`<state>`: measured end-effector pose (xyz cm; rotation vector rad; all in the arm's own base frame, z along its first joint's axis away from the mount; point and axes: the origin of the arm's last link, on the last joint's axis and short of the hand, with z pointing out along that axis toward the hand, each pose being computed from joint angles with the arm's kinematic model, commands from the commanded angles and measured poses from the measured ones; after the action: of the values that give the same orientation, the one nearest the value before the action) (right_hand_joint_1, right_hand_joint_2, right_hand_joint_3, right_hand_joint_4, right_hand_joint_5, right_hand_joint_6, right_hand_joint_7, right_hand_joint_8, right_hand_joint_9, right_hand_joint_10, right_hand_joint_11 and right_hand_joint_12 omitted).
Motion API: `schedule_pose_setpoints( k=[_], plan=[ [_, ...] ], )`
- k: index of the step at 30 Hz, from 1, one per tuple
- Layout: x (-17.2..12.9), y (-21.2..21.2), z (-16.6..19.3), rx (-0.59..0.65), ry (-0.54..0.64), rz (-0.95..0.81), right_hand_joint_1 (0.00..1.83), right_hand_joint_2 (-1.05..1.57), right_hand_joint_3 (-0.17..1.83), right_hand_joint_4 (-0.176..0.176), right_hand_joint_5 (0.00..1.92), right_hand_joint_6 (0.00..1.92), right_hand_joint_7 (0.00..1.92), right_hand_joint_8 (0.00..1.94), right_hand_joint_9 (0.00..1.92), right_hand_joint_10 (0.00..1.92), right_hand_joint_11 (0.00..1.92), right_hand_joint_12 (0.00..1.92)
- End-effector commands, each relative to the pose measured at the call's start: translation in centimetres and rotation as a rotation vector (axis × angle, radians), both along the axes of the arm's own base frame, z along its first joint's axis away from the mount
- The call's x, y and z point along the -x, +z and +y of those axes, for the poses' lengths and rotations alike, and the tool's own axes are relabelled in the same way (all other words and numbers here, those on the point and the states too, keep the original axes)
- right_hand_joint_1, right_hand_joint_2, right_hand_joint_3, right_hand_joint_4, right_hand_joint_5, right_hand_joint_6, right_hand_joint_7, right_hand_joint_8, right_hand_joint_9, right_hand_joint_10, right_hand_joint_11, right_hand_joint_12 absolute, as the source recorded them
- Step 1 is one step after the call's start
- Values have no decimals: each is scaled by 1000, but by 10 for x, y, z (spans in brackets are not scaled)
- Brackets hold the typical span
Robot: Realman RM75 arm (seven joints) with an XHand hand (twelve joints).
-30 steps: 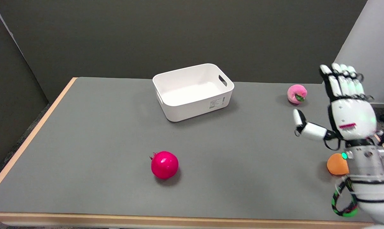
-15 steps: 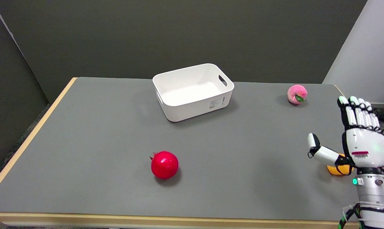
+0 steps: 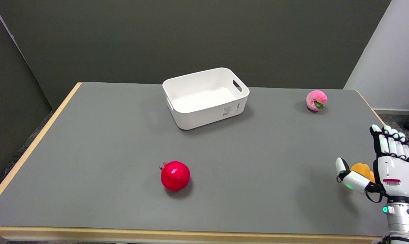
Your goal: Pick up the yellow duck.
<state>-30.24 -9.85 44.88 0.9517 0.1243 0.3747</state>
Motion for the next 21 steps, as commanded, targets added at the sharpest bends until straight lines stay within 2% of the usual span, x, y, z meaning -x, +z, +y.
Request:
schedule_pose_setpoints(
  k=[1,16,21],
  plan=[
    [19,19,15,87,-33,-105,444,642,807,-1,3,242,-1,-1,-1,-1,-1,-1],
    [28,23,-13,82,-42,-142,452,639,805,-2,5,241,-1,-1,-1,-1,-1,-1],
    [29,20,-12,96,-34,-164,452,640,806,-6,11,245,-1,-1,-1,-1,-1,-1]
  ],
)
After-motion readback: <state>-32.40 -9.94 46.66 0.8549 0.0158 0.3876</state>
